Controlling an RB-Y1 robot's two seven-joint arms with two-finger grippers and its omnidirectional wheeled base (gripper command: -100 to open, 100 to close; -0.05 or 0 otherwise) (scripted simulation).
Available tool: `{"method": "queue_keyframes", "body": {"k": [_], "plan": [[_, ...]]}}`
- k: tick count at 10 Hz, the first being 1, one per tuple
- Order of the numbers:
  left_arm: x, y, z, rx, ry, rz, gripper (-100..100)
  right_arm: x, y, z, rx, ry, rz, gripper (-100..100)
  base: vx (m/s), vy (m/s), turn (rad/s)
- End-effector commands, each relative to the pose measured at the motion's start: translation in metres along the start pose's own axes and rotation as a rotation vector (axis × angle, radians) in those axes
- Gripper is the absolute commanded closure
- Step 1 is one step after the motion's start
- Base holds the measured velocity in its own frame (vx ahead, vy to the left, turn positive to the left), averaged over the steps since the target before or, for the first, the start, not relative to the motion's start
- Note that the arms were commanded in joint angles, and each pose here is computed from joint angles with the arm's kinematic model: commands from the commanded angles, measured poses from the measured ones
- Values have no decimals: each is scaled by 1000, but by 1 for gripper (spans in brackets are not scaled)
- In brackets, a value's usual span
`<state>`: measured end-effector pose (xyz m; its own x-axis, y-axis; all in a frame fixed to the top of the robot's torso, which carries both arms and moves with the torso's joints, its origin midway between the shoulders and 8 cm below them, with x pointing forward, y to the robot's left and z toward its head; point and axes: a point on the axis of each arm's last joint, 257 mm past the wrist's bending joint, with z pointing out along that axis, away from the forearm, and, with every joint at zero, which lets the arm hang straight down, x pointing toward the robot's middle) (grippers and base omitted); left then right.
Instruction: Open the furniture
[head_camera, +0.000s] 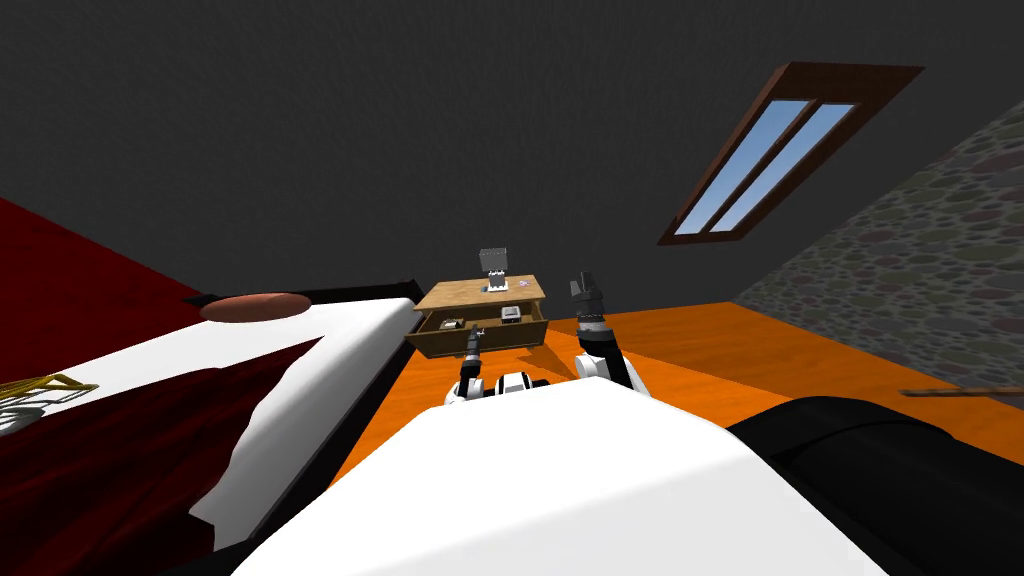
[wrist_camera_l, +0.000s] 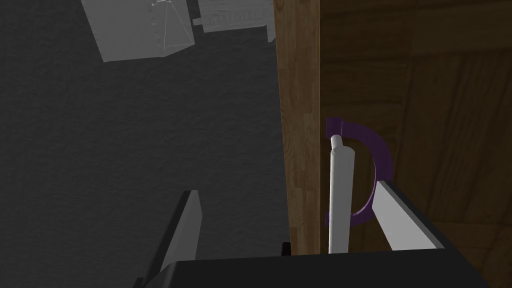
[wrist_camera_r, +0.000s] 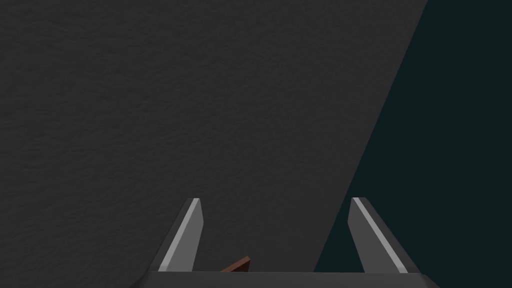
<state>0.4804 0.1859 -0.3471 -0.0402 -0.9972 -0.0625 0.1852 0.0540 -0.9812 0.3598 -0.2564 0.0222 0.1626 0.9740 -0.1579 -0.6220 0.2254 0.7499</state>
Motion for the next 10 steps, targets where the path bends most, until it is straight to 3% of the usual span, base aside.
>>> {"method": "queue_keyframes", "body": {"k": [1, 4, 5, 8, 9, 10], "plan": [[2, -7, 17, -1, 5, -1, -100, 0, 0, 0, 0, 0, 0, 0, -31, 1, 27], [8, -19, 47, 0, 17, -4, -100, 0, 0, 0, 0, 0, 0, 0, -66, 5, 37], [8, -19, 47, 0, 17, -4, -100, 0, 0, 0, 0, 0, 0, 0, -59, 10, 7], [15, -33, 76, 0, 29, -7, -100, 0, 0, 0, 0, 0, 0, 0, -72, 9, 32], [14, -26, 67, -11, 26, -7, -100, 0, 0, 0, 0, 0, 0, 0, -31, 0, 1], [14, -24, 68, -18, 27, -7, 0, 0, 0, 0, 0, 0, 0, 0, 0, 0, 0]]}}
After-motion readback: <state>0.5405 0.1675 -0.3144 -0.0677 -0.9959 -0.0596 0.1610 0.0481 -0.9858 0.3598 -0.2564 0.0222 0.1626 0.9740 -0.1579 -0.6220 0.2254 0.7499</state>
